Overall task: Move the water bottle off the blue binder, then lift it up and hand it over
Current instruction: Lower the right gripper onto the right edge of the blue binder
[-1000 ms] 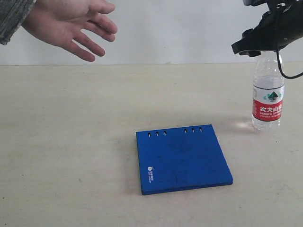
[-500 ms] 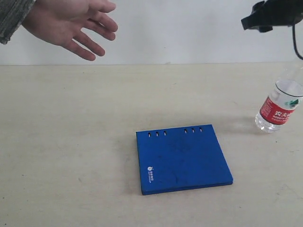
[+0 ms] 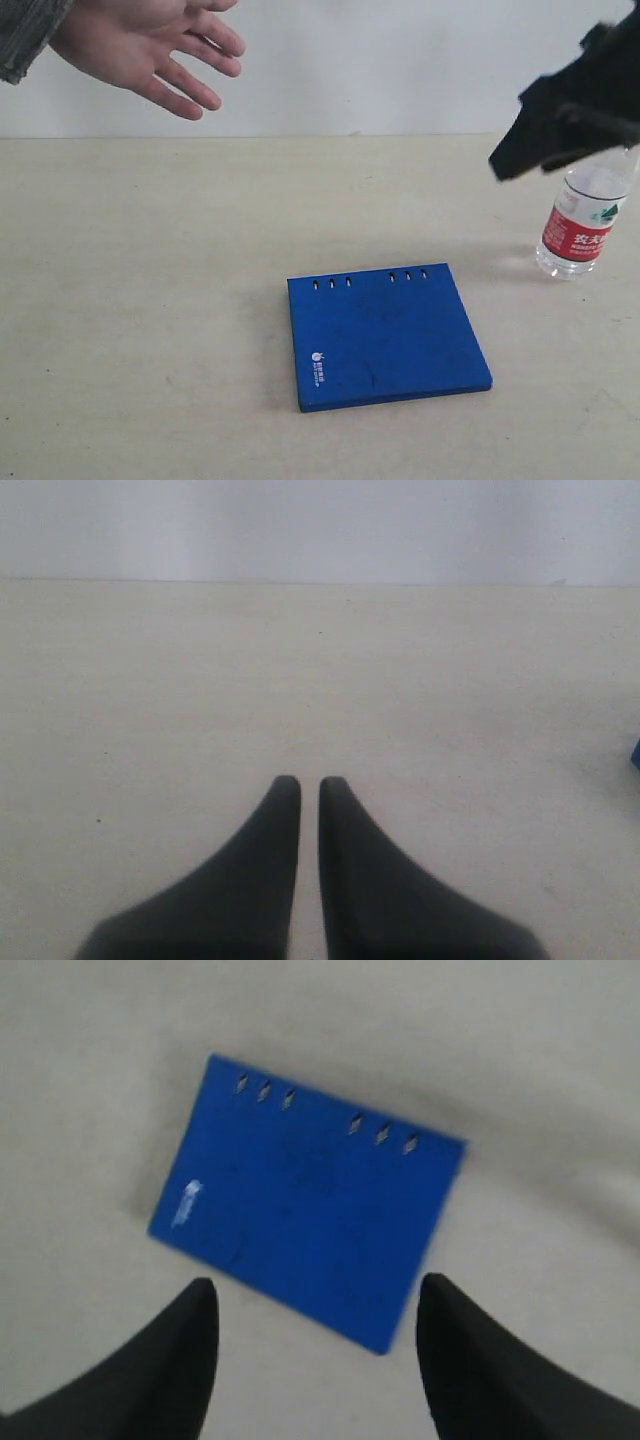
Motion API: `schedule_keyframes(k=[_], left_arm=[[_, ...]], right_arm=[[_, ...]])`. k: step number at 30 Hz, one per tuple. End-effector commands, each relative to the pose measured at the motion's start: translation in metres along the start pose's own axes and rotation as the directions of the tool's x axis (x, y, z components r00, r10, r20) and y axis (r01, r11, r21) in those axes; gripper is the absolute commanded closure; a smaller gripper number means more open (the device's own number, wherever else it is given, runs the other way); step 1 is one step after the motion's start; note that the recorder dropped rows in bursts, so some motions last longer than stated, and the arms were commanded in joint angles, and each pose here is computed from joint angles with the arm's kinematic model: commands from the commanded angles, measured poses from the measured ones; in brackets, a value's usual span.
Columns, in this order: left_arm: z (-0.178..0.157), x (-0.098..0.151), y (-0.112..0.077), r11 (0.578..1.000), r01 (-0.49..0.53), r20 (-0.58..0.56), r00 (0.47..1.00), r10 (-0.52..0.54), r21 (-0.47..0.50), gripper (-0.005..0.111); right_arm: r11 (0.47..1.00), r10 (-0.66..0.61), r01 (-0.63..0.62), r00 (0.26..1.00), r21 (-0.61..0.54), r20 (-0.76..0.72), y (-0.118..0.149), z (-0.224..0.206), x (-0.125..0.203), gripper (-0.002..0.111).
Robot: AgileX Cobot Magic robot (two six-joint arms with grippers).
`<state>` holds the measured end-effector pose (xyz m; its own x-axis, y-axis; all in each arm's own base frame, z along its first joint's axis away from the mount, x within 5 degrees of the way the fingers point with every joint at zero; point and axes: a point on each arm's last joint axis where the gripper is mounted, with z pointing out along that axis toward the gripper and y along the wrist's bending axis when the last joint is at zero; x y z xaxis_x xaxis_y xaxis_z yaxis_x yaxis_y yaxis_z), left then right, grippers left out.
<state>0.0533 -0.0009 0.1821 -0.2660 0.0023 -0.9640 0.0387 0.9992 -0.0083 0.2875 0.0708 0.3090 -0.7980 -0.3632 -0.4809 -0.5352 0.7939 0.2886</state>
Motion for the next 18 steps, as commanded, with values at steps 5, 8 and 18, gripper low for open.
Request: schedule_keyframes(k=[5, 8, 18], left_arm=[[0.0, 0.001, 0.0, 1.0, -0.021, 0.003, 1.0, 0.021, -0.004, 0.1], [0.0, 0.001, 0.0, 1.0, -0.023, 0.003, 1.0, 0.023, -0.005, 0.1], [-0.001, -0.006, 0.009, 0.876, -0.465, 0.019, 0.882, 0.471, -0.124, 0.1]], right_arm=[[0.95, -0.203, 0.166, 0.972, -0.264, -0.117, 0.054, 0.056, 0.031, 0.055], [0.954, -0.219, 0.181, 0.965, -0.24, -0.144, 0.059, 0.069, 0.042, 0.056], [0.983, -0.174, 0.162, 0.972, -0.083, -0.16, 0.042, 0.091, 0.065, 0.056]])
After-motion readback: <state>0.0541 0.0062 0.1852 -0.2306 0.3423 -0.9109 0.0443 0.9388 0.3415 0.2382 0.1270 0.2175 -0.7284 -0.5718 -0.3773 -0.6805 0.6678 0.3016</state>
